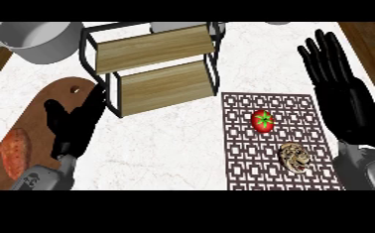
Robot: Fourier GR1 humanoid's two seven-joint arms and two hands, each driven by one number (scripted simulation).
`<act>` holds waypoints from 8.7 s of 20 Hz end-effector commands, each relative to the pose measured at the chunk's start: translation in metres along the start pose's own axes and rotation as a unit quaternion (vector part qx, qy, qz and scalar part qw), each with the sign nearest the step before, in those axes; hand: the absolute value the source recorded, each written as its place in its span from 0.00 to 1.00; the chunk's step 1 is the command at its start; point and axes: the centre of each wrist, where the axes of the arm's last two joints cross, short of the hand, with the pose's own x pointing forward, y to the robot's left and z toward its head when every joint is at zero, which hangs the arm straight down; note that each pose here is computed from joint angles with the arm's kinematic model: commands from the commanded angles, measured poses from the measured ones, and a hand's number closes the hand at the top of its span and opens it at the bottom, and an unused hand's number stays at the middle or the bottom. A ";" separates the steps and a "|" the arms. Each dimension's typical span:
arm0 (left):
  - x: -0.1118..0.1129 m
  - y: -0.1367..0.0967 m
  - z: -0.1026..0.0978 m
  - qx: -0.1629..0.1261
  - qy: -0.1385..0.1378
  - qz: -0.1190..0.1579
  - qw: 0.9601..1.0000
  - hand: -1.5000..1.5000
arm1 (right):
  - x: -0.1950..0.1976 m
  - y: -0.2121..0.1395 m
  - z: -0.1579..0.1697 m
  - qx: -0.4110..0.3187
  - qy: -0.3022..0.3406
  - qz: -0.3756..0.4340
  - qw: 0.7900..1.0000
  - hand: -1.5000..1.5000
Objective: Pick the cupcake from the placemat and place it in the tiered shelf
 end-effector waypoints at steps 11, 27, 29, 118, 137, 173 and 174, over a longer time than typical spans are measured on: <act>0.023 0.009 0.017 0.102 -0.146 -0.012 0.984 0.50 | -0.027 -0.047 0.074 -0.326 0.128 0.049 0.936 0.00; 0.038 0.011 0.014 0.099 -0.161 -0.022 0.982 0.50 | 0.102 -0.038 0.068 0.010 0.326 0.402 0.855 0.00; 0.031 0.014 0.023 0.083 -0.162 -0.021 0.983 0.50 | 0.108 -0.036 0.061 0.012 0.349 0.455 0.820 0.00; 0.037 0.015 0.010 0.086 -0.140 -0.025 0.986 0.50 | 0.062 0.271 0.061 0.081 0.216 0.420 0.878 1.00; 0.042 0.018 0.012 0.090 -0.162 -0.017 0.982 0.50 | 0.100 0.262 -0.040 -0.092 0.184 0.464 0.862 1.00; 0.048 0.006 0.006 0.077 -0.166 -0.021 0.983 0.50 | -0.024 0.247 -0.148 -0.133 0.178 0.357 0.907 0.00; 0.052 0.013 0.013 0.085 -0.161 -0.029 0.983 0.50 | -0.019 0.240 -0.155 -0.137 0.173 0.344 0.913 0.00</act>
